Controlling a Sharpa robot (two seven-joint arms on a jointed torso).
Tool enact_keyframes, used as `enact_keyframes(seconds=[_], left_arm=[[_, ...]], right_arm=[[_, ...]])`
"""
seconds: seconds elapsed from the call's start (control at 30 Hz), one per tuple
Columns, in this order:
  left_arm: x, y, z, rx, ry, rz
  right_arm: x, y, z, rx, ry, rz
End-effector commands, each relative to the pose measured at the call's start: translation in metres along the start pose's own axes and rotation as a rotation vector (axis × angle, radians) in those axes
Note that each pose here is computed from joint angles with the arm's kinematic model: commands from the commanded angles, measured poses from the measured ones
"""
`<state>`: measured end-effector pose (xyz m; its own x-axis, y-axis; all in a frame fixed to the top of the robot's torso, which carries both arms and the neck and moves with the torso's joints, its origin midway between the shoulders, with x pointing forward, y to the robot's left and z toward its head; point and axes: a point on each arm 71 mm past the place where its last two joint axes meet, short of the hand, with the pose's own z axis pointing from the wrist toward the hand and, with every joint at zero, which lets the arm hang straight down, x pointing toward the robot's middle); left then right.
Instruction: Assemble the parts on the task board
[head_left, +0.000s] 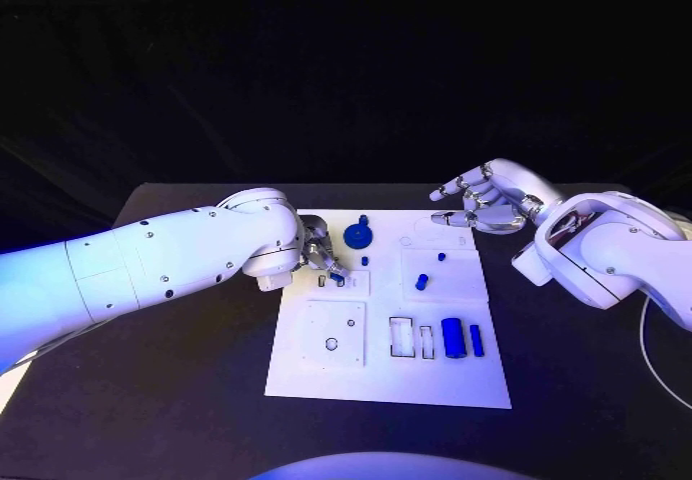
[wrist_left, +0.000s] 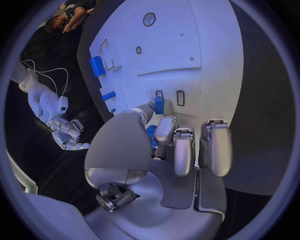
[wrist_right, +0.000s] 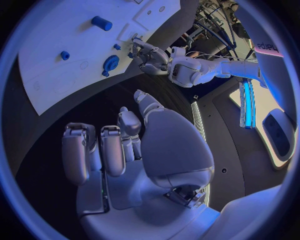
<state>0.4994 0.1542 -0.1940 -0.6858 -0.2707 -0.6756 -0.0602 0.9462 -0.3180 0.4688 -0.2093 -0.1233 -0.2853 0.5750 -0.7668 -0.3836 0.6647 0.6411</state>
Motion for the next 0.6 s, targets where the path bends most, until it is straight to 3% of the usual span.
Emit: enact_keyframes(seconds=[0.03, 0.6], left_arm=[[0.0027, 0.0052, 0.0010, -0.098, 0.002, 0.026], [0.0107, 0.0082, 0.0018, -0.123, 0.061, 0.077]], right_arm=[[0.0016, 0.0010, 0.0000, -0.012, 0.014, 0.000], [0.0021, 0.0004, -0.0002, -0.011, 0.019, 0.001]])
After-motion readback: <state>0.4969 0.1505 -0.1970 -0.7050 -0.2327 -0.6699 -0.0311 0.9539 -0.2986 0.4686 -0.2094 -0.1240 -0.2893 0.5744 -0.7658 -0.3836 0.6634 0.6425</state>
